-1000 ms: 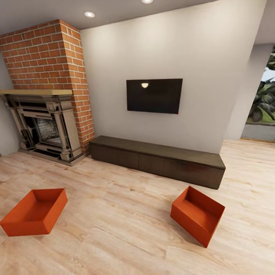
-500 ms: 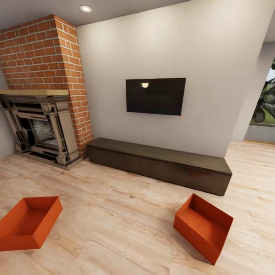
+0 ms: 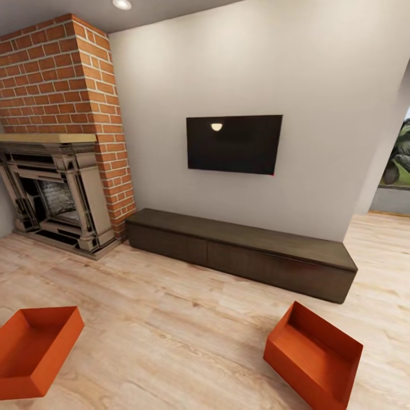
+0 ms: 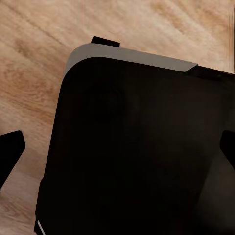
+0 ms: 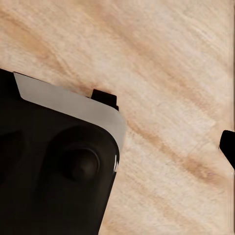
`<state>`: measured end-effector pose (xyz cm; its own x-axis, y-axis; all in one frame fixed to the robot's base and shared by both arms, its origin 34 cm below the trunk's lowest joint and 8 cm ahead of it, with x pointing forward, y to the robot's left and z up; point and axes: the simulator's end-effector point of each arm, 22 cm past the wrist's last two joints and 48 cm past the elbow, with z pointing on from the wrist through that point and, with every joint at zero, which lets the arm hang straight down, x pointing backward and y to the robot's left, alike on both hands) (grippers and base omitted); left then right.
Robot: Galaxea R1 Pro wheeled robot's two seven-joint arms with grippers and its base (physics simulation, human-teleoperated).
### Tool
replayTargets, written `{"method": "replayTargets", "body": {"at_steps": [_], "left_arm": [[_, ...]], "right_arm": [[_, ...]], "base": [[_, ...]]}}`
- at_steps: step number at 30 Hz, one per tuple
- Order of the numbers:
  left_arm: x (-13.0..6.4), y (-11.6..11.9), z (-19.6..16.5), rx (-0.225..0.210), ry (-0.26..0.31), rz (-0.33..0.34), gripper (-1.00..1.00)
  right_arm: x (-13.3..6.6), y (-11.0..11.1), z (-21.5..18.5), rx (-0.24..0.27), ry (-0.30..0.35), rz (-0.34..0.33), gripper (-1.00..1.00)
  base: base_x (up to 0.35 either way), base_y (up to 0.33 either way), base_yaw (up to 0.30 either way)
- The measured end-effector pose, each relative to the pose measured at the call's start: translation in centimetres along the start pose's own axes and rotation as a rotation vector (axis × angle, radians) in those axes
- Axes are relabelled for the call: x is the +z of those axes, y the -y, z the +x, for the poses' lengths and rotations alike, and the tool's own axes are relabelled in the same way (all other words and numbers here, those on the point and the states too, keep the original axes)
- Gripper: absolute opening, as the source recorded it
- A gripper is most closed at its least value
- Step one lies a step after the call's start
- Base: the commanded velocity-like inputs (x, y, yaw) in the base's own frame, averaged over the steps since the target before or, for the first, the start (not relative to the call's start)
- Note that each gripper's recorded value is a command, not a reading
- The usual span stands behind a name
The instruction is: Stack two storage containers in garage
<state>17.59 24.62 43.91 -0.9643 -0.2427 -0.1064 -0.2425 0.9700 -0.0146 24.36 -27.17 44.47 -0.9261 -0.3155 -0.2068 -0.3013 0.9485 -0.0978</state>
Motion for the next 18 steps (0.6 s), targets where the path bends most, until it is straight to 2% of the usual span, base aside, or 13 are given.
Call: {"method": "replayTargets", "body": {"at_steps": [18], "left_arm": [[0.00, 0.00, 0.00, 0.000, 0.000, 0.000, 1.00]], "right_arm": [[0.00, 0.00, 0.00, 0.000, 0.000, 0.000, 1.00]], "base": [[0.326, 0.000, 0.000]]}}
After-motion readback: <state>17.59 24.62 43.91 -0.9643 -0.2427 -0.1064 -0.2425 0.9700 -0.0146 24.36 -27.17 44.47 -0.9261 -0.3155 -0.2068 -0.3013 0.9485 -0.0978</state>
